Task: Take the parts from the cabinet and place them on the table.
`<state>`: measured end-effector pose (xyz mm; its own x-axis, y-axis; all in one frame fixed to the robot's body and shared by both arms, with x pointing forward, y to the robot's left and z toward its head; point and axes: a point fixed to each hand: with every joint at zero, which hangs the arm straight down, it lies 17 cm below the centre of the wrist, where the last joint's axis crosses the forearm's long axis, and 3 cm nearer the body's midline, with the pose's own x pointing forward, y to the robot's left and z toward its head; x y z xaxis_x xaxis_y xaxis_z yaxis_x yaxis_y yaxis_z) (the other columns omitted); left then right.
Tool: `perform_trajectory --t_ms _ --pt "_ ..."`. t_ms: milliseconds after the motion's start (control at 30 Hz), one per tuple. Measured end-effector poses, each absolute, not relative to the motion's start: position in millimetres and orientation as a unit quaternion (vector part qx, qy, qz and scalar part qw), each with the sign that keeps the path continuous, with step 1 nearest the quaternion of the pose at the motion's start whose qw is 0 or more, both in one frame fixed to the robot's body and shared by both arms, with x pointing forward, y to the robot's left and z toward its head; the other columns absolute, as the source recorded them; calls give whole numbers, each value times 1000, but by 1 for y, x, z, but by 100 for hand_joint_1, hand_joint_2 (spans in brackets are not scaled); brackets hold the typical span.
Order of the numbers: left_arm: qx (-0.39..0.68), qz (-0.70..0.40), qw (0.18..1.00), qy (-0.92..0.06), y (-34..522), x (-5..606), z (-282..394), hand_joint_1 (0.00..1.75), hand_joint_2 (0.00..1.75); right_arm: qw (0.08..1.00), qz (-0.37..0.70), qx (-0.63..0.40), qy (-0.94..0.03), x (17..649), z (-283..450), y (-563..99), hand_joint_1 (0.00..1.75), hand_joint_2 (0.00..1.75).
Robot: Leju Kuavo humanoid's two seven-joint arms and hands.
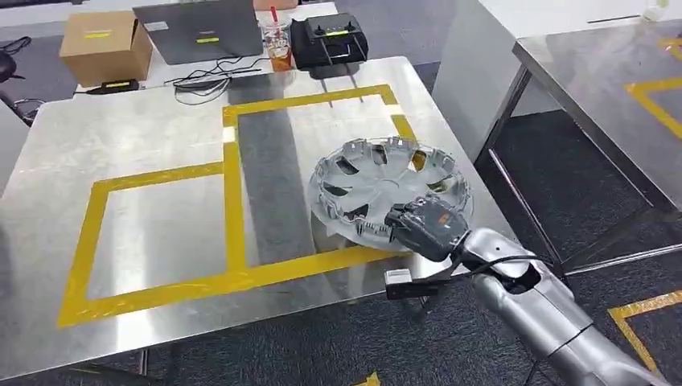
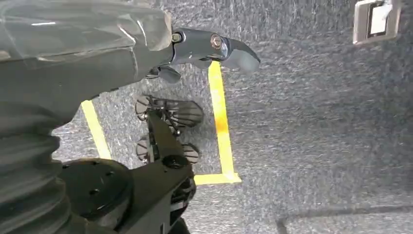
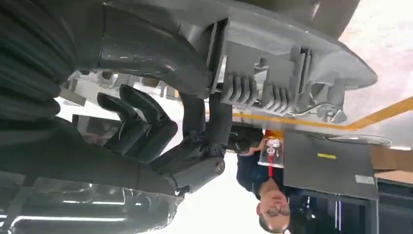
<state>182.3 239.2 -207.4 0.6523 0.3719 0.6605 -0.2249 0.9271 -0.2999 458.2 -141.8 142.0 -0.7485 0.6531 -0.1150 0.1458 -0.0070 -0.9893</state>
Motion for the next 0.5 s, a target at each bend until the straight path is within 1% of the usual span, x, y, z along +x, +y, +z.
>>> perform_trajectory --t_ms 133,167,333,367,500 --pt "-96 159 908 -376 235 176 -210 0 175 202 652 -289 -671 442 118 -145 173 175" --pt "-96 158 908 -375 236 175 -210 0 175 204 654 -287 -670 439 114 -146 0 0" --pt "-87 159 913 -366 238 173 -214 0 175 208 649 -292 -671 440 114 -151 0 0" --pt "-86 161 914 -364 239 172 -214 0 0 209 650 -290 -671 439 112 -151 0 0" --pt "-76 163 919 -351 242 167 -219 0 0 217 643 -293 -673 440 113 -154 0 0"
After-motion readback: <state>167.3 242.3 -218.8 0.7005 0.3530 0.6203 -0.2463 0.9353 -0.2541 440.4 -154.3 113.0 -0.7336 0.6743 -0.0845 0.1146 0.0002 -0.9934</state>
